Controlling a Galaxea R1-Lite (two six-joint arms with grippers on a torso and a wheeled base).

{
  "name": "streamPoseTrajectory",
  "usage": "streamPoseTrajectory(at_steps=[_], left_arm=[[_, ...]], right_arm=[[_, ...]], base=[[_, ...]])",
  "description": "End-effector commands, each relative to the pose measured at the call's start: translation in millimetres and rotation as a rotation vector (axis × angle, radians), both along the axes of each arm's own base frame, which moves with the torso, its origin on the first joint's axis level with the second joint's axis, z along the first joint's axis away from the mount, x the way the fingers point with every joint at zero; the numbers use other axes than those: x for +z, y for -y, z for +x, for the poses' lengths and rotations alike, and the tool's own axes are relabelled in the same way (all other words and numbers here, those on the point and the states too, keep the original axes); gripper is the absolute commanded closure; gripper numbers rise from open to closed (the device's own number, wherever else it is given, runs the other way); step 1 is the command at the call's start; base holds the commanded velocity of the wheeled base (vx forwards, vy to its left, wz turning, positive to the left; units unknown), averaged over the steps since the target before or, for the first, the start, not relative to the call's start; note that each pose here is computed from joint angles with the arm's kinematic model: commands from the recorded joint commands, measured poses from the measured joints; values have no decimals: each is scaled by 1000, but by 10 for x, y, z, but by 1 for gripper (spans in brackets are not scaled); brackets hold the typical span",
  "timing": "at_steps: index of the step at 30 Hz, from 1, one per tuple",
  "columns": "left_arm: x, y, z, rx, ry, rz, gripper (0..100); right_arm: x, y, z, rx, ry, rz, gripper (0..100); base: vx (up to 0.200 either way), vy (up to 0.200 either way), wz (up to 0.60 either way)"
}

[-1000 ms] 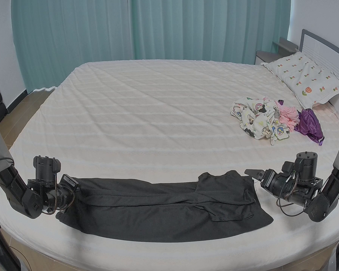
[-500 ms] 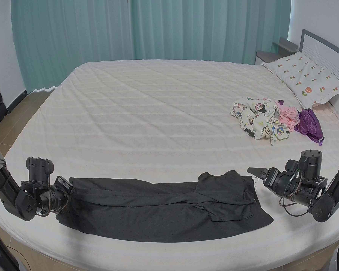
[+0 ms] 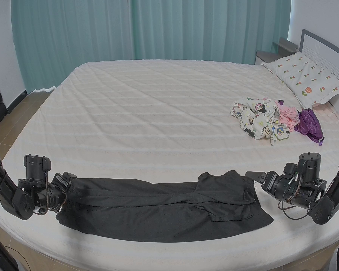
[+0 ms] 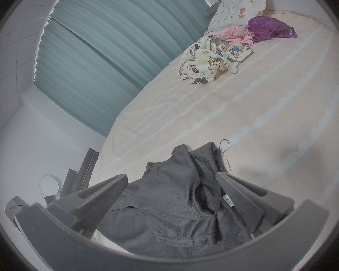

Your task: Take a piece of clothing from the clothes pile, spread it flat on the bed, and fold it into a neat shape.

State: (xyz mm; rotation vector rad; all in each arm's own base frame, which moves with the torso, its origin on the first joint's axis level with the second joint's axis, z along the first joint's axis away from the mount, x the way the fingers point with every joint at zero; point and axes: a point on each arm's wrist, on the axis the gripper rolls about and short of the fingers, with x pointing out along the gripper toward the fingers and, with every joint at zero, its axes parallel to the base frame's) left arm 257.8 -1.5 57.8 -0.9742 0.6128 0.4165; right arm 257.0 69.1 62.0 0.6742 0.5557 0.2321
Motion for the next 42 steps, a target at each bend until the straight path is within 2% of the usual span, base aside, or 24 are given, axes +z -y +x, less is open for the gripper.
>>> streamPoseTrajectory(at_steps=[1, 4, 10, 15, 23, 34, 42], left_arm=[[165, 14, 5, -3, 54, -1, 0], [301, 29, -22, -5, 79, -9, 0], [443, 237, -112, -88, 48, -17, 0], [284, 365, -43, -85, -16, -58, 0], [41, 442, 9, -90, -107, -59, 0], [33, 514, 40, -106, -107, -67, 0], [-110, 536, 211, -65, -135, -71, 0]], right_arm=[[-17, -2, -4, 1, -7, -1, 0], [-17, -2, -4, 1, -7, -1, 0], [-29, -6, -2, 4, -12, -2, 0], [-54, -9, 8, 2, -20, -3, 0], [-93, 0, 22, -3, -34, -5, 0], [-91, 5, 19, -4, -33, -7, 0], [-86, 8, 27, -7, -31, -4, 0]], base=[[0, 0, 0], [0, 0, 0], [0, 0, 0], [0, 0, 0], [0, 0, 0], [0, 0, 0], [0, 0, 0]])
